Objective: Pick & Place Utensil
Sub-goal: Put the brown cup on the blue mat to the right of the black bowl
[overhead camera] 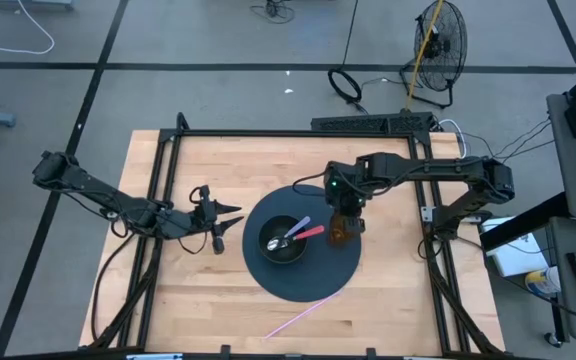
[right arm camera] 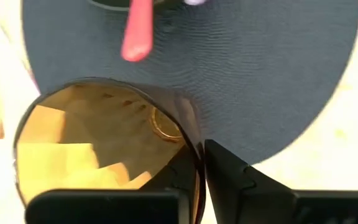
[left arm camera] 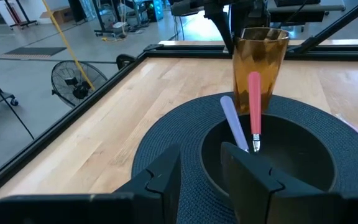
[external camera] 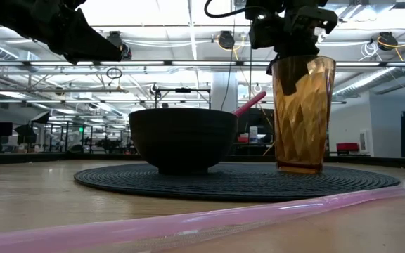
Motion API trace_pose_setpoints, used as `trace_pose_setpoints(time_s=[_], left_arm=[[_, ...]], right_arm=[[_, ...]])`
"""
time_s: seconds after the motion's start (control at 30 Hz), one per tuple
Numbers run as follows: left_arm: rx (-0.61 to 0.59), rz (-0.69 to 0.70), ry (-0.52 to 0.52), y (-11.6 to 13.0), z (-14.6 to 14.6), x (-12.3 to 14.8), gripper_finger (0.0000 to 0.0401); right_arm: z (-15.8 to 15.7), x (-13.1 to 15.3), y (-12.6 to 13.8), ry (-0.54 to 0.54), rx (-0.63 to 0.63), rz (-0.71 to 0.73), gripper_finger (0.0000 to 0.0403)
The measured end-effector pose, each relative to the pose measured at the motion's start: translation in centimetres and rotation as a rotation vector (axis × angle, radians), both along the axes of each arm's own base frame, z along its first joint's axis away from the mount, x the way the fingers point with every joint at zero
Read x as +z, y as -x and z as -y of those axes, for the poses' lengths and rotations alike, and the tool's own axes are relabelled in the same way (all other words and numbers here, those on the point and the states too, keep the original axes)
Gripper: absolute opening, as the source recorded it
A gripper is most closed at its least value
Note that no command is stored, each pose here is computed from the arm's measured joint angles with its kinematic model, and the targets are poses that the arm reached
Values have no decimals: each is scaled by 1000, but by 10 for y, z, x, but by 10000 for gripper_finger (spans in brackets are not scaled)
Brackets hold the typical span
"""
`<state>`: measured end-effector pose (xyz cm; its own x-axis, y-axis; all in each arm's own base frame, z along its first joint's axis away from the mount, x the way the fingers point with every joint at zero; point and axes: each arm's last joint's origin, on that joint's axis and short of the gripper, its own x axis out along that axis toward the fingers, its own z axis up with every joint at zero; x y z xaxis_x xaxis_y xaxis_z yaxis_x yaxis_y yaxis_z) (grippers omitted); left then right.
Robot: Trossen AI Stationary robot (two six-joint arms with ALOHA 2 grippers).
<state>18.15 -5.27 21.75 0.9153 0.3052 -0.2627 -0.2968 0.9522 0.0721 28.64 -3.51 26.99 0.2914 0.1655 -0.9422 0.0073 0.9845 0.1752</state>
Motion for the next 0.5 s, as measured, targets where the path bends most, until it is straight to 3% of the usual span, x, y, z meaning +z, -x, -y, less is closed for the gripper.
trace_pose_setpoints(time_s=[0.5], left_arm=[[1, -5, 2, 0, 0, -1, 122]], right_arm=[[0, 1, -2, -3, 5, 19, 61]])
